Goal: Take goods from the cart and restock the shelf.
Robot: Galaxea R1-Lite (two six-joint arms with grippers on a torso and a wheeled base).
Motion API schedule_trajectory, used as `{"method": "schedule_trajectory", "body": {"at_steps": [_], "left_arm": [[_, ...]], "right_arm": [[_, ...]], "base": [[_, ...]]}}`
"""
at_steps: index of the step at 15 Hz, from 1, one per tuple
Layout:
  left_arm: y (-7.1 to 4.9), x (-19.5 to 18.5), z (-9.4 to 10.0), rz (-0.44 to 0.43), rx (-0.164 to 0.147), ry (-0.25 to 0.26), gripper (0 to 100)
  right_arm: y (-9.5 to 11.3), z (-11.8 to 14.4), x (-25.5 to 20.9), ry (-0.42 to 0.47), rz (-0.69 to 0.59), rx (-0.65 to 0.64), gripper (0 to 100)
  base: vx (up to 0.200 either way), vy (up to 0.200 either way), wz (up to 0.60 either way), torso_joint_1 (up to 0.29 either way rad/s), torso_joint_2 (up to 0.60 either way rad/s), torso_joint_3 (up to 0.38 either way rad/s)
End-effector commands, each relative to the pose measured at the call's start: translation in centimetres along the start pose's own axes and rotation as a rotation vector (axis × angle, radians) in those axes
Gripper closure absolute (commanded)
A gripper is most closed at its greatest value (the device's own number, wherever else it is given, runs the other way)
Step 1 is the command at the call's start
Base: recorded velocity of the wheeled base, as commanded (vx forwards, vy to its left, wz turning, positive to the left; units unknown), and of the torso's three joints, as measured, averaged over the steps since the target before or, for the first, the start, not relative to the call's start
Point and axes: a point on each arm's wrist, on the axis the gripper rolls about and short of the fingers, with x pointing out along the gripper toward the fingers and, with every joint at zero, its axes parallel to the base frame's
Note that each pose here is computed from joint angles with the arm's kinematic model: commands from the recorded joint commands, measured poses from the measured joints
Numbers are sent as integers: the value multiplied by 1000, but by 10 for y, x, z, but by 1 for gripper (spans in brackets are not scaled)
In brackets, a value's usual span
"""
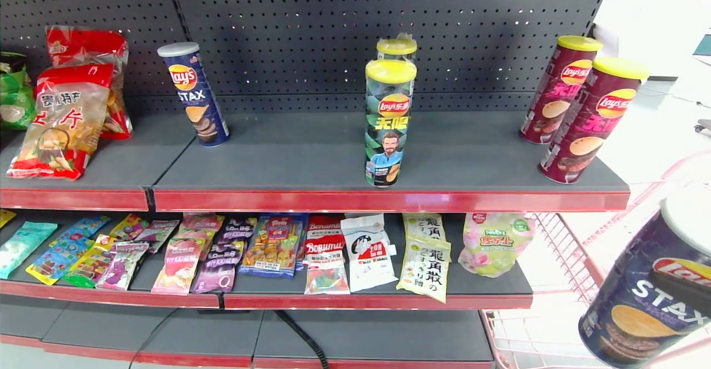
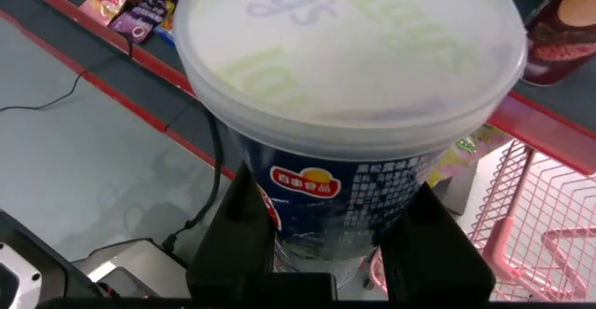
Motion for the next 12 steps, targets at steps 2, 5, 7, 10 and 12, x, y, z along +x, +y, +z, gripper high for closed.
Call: {"method": "schedule_trajectory", "body": {"at_steps": [2,5,7,10,12], "left_arm": [[0,0,0,0,1,3,0],[0,0,0,-3,-1,-3,0],[0,0,-2,-4,0,-2,0],[0,-1,-1,-2,-2,-7,0],[0,-1,-1,0,-1,-3,0]], "right_arm": [[0,-1,1,6,3,1,100],[0,0,1,3,2,1,100],[0,0,0,2,2,0,100],[0,0,-1,-2,1,-2,100],[0,-1,-1,0,1,0,100]], "base": [[200,200,0,0,5,2],[0,0,0,0,0,0],[0,0,0,0,0,0],[0,0,0,0,0,0],[0,0,0,0,0,0]]}}
